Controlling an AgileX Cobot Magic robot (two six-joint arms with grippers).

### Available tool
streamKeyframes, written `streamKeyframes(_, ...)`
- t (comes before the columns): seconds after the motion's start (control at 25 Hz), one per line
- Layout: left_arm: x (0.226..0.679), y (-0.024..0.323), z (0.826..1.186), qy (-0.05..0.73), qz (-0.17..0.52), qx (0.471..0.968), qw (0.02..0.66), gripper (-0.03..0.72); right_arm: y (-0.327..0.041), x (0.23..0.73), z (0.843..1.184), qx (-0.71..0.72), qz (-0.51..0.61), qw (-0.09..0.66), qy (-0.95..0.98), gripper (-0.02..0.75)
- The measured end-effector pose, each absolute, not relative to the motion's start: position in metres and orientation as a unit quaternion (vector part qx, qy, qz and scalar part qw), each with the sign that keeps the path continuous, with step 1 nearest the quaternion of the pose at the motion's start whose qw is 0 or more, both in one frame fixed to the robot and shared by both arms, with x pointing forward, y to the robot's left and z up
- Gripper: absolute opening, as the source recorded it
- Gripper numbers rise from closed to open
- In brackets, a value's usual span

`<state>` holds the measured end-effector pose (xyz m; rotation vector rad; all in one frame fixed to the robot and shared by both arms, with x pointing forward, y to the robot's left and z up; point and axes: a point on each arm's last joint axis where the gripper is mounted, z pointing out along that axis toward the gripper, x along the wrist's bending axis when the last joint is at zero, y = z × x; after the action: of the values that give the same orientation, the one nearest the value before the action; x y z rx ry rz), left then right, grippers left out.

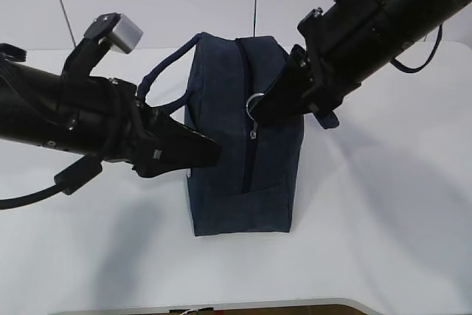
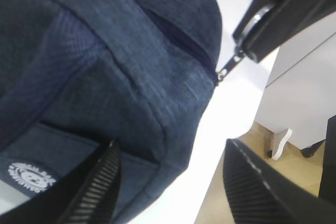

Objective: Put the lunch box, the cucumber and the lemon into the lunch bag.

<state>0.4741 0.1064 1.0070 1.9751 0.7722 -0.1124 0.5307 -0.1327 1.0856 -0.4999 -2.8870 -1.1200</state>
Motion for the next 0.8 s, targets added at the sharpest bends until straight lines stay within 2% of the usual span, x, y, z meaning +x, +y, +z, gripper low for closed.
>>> streamKeyframes(0.4, 0.4764, 0.1059, 1.0033, 0.315, -0.04, 0.815, 0.484, 0.449, -0.1293, 0.5273, 1.0884, -0.158, -0.377, 0.026, -0.912, 0.005)
streamKeyframes(0.52, 0.4764, 0.1059, 1.0033, 0.311, -0.038, 0.817, 0.485, 0.416, -0.1291, 0.5263, 1.0885, -0.157, -0.377, 0.031, -0.912, 0.005)
streamKeyframes(0.6, 0.4764, 0.1059, 1.0033, 0.31, -0.037, 0.817, 0.485, 0.342, -0.1291, 0.5259, 1.0886, -0.156, -0.377, 0.034, -0.912, 0.005)
streamKeyframes(0.76, 0.4764, 0.1059, 1.0033, 0.31, -0.037, 0.817, 0.485, 0.083, -0.1291, 0.5254, 1.0885, -0.155, -0.377, 0.036, -0.913, 0.005)
streamKeyframes(0.8, 0.4764, 0.1059, 1.0033, 0.31, -0.037, 0.817, 0.485, 0.037, -0.1291, 0.5254, 1.0885, -0.155, -0.377, 0.036, -0.913, 0.005)
